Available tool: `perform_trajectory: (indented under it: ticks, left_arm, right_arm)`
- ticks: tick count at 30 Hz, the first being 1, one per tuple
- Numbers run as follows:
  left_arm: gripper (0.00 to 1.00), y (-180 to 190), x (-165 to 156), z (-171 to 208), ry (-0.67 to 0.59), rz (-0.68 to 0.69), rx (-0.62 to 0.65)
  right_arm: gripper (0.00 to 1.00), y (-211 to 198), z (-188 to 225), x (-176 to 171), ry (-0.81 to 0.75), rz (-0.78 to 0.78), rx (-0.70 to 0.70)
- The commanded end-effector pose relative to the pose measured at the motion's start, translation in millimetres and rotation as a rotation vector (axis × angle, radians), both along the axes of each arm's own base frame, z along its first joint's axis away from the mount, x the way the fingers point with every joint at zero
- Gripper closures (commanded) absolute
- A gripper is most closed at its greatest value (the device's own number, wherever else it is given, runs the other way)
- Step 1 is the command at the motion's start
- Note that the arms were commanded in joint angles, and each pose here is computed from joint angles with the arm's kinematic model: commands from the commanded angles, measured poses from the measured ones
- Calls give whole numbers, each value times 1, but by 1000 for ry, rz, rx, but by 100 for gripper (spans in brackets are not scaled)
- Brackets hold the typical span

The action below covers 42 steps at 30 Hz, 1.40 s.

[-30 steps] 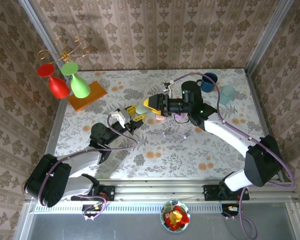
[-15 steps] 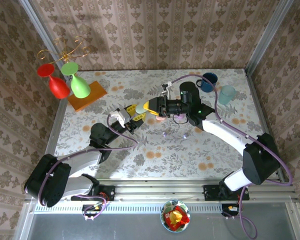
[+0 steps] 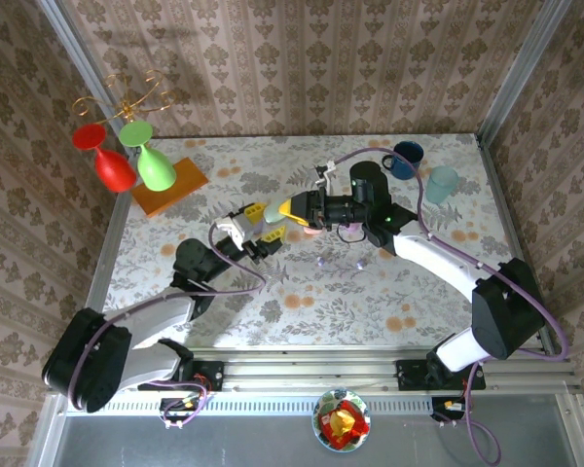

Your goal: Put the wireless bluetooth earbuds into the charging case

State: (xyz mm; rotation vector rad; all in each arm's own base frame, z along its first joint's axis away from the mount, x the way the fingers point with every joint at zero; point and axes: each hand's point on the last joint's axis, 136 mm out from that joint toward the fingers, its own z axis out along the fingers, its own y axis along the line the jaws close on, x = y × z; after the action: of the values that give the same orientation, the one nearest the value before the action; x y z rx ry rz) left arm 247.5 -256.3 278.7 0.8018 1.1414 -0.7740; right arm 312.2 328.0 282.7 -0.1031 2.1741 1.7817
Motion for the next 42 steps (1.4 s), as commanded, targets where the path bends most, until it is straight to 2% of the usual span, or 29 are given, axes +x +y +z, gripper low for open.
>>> perform_trajectory:
  ticks: [1, 6, 11, 17, 22, 25, 31, 34, 38, 42]
  left_arm:
    - [27, -2, -9, -15, 19, -26, 100]
    - [9, 0, -11, -33, 104, -23, 204]
    - [0, 4, -5, -39, 197, 19, 244]
    - [0, 3, -4, -45, 235, 15, 273]
    - [0, 3, -3, -49, 260, 16, 291]
    - [1, 7, 7, -57, 306, 76, 316]
    - [0, 23, 33, -95, 470, 229, 469]
    - [0, 25, 41, -114, 543, 266, 554]
    - [0, 38, 65, -136, 683, 418, 634]
    - [0, 46, 81, -149, 768, 524, 650]
  right_arm:
    - [79, -11, -4, 13, -4, -60, 5]
    - [79, -42, -46, 36, 55, -181, -69]
    - [80, -92, -105, 55, 123, -358, -194]
    - [80, -142, -168, 57, 210, -491, -389]
    - [80, -161, -207, 54, 247, -528, -518]
    - [80, -170, -229, 53, 268, -528, -593]
    - [78, -177, -249, 52, 295, -522, -635]
    - [71, -181, -254, 50, 308, -532, -651]
    - [54, -190, -251, 48, 298, -573, -685]
    - [45, -199, -237, 46, 258, -597, -722]
